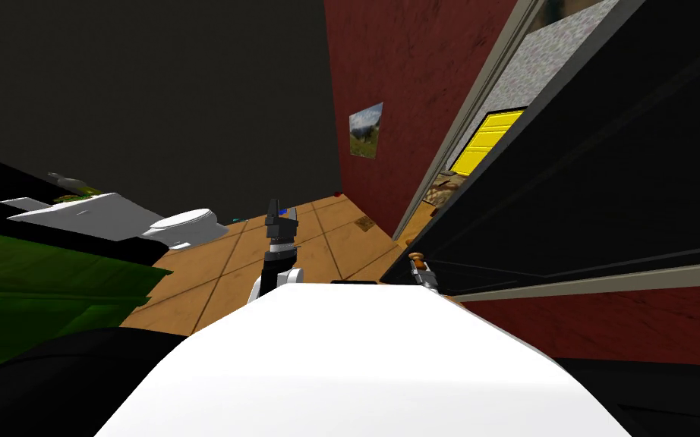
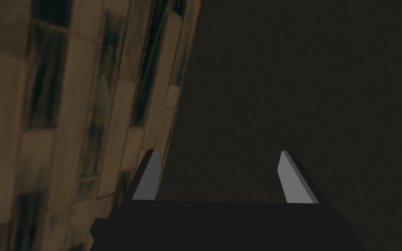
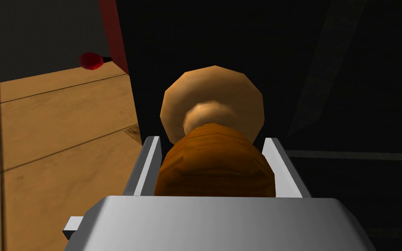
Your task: Pull the door open
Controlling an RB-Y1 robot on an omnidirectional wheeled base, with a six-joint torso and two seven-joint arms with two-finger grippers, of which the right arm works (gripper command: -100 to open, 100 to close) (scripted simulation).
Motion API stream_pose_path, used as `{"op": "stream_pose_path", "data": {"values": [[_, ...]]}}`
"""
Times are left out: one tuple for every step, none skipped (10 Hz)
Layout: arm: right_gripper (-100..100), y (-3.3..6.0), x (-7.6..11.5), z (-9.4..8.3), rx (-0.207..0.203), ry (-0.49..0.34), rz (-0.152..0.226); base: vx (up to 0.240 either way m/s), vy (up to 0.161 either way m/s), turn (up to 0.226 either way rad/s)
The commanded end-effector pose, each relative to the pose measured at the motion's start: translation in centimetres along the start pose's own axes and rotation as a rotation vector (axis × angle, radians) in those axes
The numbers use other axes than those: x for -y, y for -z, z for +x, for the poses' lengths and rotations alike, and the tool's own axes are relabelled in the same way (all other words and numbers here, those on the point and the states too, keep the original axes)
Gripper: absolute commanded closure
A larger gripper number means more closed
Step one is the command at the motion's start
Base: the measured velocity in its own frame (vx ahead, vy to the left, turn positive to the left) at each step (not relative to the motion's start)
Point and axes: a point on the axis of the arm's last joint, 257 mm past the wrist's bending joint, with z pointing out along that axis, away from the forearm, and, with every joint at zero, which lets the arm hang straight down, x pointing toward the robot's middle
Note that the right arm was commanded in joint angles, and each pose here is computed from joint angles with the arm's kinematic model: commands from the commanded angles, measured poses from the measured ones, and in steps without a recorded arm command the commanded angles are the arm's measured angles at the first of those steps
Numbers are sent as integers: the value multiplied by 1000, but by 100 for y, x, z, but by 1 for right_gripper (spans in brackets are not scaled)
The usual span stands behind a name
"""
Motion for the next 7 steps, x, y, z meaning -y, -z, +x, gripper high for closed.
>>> {"op": "stream_pose_path", "data": {"values": [[100,66,-13,15,-4,1,18,-199,-34,119],[100,103,-11,18,-4,0,30,-200,-12,107],[100,138,-8,20,-4,-1,41,-205,-19,129],[100,169,-5,22,-5,-1,50,-212,-37,98],[100,202,-3,25,-5,-2,61,-193,-35,91],[100,178,4,13,-1,0,56,-82,-13,19],[100,220,11,-1,2,-1,67,-137,-24,124]]}}
